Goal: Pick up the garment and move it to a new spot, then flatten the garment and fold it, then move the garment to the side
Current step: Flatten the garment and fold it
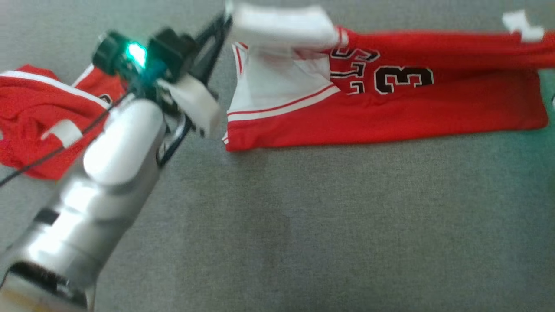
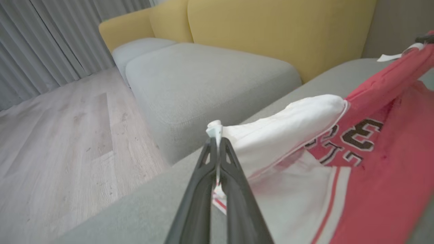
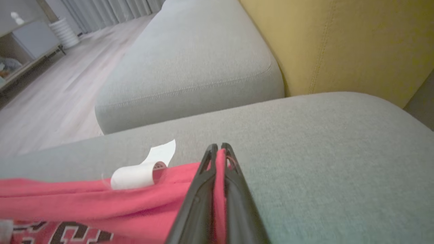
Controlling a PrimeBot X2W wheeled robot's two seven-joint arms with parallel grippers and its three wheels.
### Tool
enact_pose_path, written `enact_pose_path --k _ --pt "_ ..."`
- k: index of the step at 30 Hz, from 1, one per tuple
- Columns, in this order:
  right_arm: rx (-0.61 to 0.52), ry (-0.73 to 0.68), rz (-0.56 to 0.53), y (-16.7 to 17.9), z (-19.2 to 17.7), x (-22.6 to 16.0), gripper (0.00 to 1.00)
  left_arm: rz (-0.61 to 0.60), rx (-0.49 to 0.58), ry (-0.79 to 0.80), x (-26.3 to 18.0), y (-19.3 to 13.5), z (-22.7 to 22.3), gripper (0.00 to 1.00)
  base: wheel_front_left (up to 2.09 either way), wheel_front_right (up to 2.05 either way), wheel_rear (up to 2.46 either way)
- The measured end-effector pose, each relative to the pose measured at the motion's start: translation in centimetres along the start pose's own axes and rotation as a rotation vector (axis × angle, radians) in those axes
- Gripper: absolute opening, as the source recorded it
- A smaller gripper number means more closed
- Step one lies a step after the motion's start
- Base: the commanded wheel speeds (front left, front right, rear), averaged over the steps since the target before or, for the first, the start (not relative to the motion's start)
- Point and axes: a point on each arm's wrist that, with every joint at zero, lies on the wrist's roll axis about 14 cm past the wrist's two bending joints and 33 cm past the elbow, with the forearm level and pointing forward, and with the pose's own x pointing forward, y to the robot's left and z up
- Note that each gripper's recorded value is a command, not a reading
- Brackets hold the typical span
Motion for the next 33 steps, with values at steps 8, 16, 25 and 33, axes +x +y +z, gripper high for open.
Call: enact_pose_path --k 8,16,25,33 --pt "-0.084 0.167 0.019 -0.4 -4.2 -1.9 0.00 -0.115 -0.027 0.200 -3.9 -3.9 -4.9 0.00 0.00 0.00 0.00" --pt "-0.213 0.310 0.031 -1.2 -7.0 -2.8 0.00 -0.214 -0.049 0.318 -5.5 -7.1 -7.1 0.00 0.00 0.00 0.00" --pt "-0.250 0.375 0.013 -2.5 -8.5 -3.7 1.00 -0.259 -0.070 0.384 -6.2 -8.6 -8.3 0.23 0.00 0.00 0.00" --pt "-0.186 0.150 -0.031 -3.3 -3.2 -3.2 1.00 -0.106 -0.088 0.228 -4.9 -5.8 -5.0 1.00 0.00 0.00 0.00"
